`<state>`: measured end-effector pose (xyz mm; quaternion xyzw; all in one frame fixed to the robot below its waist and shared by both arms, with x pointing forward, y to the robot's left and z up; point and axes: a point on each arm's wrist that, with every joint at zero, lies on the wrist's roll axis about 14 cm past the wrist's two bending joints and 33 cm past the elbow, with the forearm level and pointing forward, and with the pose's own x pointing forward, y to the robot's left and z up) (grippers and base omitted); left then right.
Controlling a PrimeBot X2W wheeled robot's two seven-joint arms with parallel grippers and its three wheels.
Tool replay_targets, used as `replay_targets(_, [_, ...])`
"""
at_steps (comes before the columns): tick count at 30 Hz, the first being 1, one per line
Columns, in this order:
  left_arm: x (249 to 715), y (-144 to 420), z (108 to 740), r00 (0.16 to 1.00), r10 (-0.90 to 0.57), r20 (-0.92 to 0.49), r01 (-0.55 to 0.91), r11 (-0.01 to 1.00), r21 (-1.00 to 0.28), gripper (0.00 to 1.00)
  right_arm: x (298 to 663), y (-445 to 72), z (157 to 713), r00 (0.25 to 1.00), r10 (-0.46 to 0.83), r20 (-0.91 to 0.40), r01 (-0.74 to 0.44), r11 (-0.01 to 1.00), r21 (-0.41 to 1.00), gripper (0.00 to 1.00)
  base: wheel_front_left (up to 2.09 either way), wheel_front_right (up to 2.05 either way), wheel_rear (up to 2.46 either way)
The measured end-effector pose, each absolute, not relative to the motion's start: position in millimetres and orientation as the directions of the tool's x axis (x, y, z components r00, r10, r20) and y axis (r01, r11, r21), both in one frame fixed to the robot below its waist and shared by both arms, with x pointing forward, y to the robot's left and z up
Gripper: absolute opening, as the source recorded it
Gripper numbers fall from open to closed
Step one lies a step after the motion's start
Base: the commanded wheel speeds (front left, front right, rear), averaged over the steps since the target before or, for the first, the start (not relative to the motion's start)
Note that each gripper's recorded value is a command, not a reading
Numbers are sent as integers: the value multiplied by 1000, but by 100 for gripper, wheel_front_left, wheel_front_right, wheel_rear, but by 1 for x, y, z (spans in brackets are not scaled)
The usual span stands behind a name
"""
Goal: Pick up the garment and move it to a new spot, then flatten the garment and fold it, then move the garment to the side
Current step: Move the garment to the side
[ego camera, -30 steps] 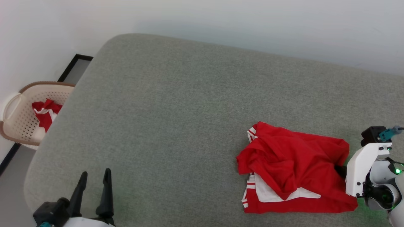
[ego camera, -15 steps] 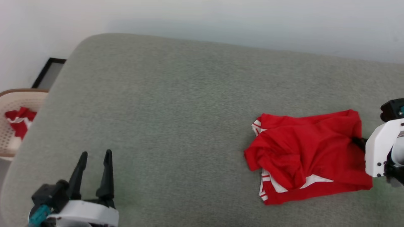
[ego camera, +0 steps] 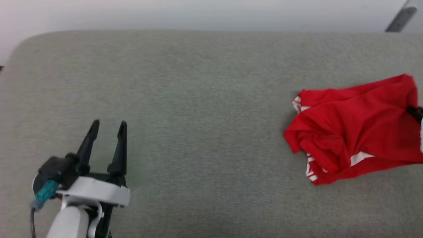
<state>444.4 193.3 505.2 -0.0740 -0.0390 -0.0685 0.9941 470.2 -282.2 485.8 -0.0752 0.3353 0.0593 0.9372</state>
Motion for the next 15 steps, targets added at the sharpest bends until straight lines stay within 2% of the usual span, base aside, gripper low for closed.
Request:
replay_targets(6, [478,152,500,964,-250,93,261,956,-131,100,470,-326,496,785,-36,-618,-85,983,-165,0,0,0,0])
replay_targets(15, [520,88,475,904,-422,71,428,894,-135,100,466,-408,503,789,-234,-568,40,942,-333,0,0,0,0])
